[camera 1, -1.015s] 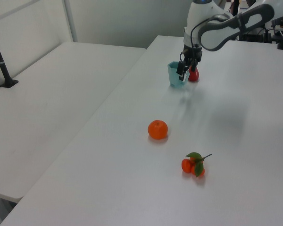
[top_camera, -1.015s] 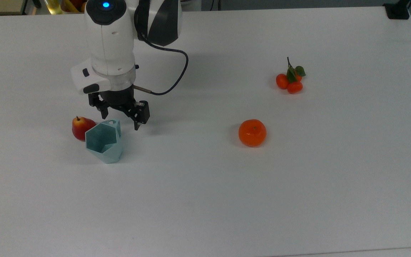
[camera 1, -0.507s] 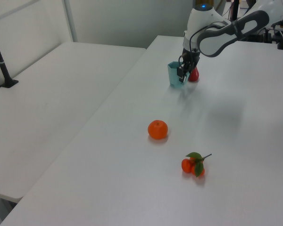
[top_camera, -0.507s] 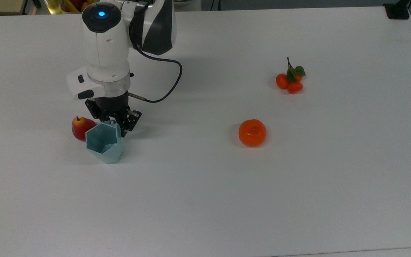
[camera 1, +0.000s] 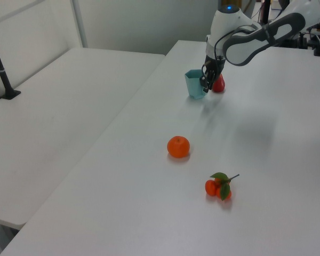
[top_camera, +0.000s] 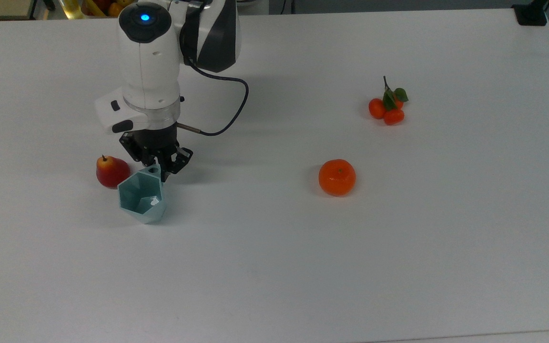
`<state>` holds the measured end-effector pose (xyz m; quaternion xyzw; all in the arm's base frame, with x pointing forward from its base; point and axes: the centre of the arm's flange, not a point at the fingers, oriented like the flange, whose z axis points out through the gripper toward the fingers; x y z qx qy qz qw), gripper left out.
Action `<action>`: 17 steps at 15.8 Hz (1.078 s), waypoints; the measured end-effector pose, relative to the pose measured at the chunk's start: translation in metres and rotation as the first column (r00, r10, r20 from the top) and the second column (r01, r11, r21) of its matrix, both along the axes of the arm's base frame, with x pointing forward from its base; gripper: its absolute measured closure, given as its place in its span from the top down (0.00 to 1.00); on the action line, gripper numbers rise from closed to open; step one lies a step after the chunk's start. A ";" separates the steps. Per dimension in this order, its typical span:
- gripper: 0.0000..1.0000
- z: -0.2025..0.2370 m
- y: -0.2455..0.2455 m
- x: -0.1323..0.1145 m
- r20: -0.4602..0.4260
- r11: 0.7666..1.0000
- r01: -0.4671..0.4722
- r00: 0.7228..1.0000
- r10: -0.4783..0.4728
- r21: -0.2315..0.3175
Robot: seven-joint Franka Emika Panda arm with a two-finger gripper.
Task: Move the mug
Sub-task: 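Drag the teal mug away from the pear toward the tangerine, then open the gripper and lift it up off the mug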
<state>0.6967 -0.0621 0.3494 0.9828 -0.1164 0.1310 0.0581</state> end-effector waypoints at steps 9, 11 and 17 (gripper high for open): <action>0.23 0.017 0.111 -0.082 -0.062 0.996 -0.076 0.995 0.079 0.045; 0.23 0.015 0.132 -0.109 -0.107 0.994 -0.094 0.989 0.100 0.052; 0.38 0.007 0.143 -0.135 -0.176 0.994 -0.096 0.979 0.102 0.043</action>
